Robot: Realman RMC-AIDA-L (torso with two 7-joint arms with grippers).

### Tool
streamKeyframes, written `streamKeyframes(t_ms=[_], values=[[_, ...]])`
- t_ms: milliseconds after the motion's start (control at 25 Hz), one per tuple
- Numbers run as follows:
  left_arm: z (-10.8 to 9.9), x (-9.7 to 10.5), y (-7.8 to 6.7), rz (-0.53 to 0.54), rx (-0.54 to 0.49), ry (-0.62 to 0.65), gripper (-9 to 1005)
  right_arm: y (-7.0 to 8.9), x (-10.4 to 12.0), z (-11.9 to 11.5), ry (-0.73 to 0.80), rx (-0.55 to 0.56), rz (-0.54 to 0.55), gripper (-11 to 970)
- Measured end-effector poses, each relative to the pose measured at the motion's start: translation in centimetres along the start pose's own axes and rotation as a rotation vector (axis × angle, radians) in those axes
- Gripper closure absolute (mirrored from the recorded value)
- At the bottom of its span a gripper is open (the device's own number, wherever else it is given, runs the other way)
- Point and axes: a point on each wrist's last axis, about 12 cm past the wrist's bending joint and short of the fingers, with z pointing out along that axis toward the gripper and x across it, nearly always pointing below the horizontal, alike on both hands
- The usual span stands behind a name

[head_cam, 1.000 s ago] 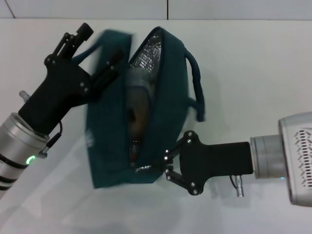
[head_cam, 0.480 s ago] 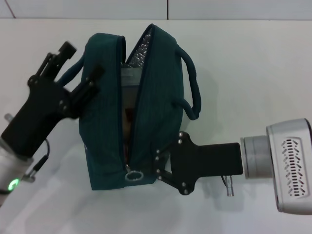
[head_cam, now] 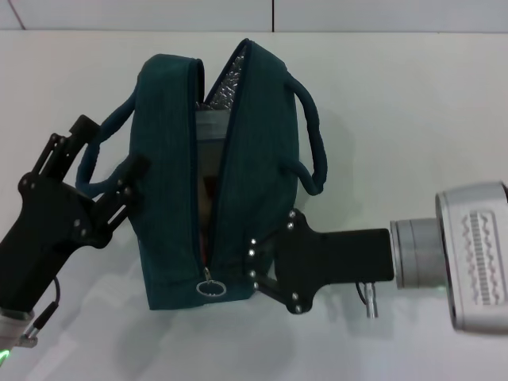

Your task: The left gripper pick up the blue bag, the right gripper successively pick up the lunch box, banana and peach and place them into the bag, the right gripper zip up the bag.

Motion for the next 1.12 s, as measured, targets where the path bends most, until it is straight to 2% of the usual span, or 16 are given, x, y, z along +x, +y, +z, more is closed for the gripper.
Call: streamKeyframes(t_ms=[120,200,360,440,560,800,1120], values=[[0.5,0.0,0.2,-0.004,0.01,-0.002,155,-1.2,-0.6,0.1,-0.001,-0.027,0.145,913],[1.1,0.0,0.4,-0.003,0.021,-0.003,155,-2.1,-1.0,-0.1,0.005,-0.083,0.237,912],[2.6,0.3,0.9,0.004,0.044,0.01,155,-2.5,-0.4,-1.4,0.013,-0.114,0.36,909],[3.0,0.4,1.1,0.007,0.044,0.022,154,-2.3,-0.1,-1.5,0.033,-0.124,0.399,868],[3.5,0.6,1.4,0.013,0.042,0.033,154,-1.7,0.4,-1.2,0.08,-0.149,0.423,806],[5.1,0.6,1.7,0.019,0.077,0.029,154,-1.0,1.1,-0.4,0.116,-0.124,0.44,640],[5.4,0.5,1.8,0.032,0.09,0.024,154,-1.0,1.5,1.7,0.179,-0.102,0.435,643]])
